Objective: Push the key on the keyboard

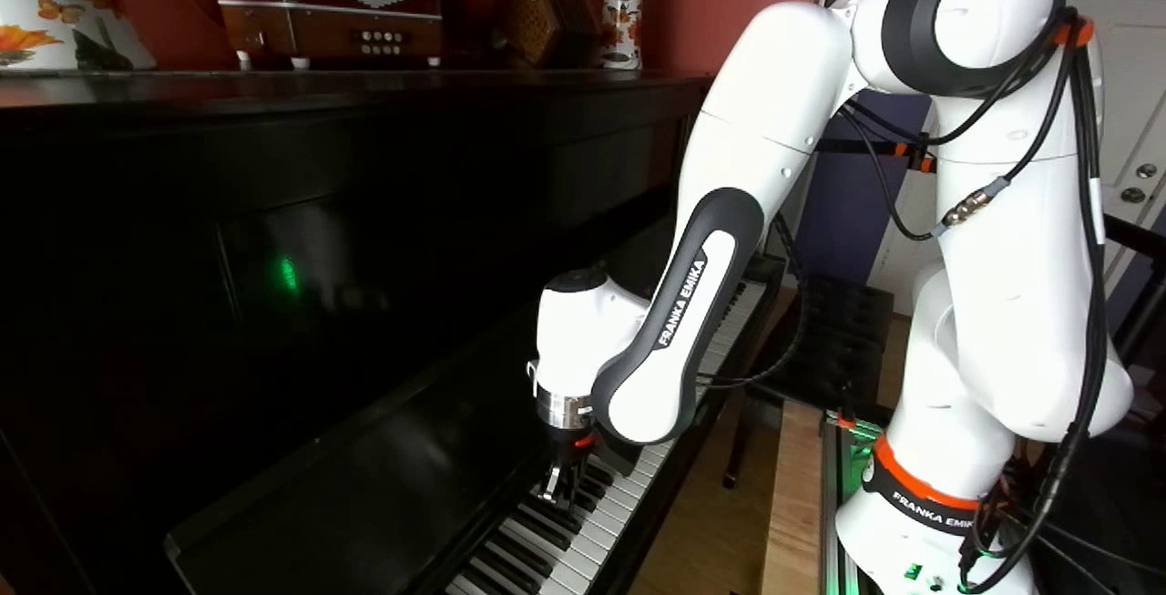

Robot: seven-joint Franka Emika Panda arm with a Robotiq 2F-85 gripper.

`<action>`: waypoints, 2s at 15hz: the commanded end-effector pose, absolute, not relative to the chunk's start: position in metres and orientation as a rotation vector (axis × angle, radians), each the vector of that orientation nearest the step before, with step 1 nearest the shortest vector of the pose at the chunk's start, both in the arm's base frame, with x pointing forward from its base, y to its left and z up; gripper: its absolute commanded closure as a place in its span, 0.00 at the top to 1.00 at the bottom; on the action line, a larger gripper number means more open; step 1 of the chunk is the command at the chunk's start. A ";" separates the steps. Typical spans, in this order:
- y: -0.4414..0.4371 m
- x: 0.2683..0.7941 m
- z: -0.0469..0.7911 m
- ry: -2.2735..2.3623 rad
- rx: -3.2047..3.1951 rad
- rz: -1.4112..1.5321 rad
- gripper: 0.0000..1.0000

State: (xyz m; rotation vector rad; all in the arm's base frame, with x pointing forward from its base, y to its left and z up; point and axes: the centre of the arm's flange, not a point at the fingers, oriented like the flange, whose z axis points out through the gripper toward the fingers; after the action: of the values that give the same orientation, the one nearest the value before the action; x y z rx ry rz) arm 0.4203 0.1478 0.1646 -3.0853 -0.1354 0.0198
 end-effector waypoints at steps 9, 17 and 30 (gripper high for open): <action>0.160 0.425 0.147 -0.191 -3.089 -0.017 0.00; 0.158 0.426 0.146 -0.185 -3.094 -0.011 0.00; 0.159 0.427 0.193 -0.160 -3.091 -0.072 0.26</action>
State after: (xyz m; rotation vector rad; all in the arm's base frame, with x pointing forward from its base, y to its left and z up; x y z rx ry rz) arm 0.4340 0.1567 0.1762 -3.0803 -0.1776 -0.0745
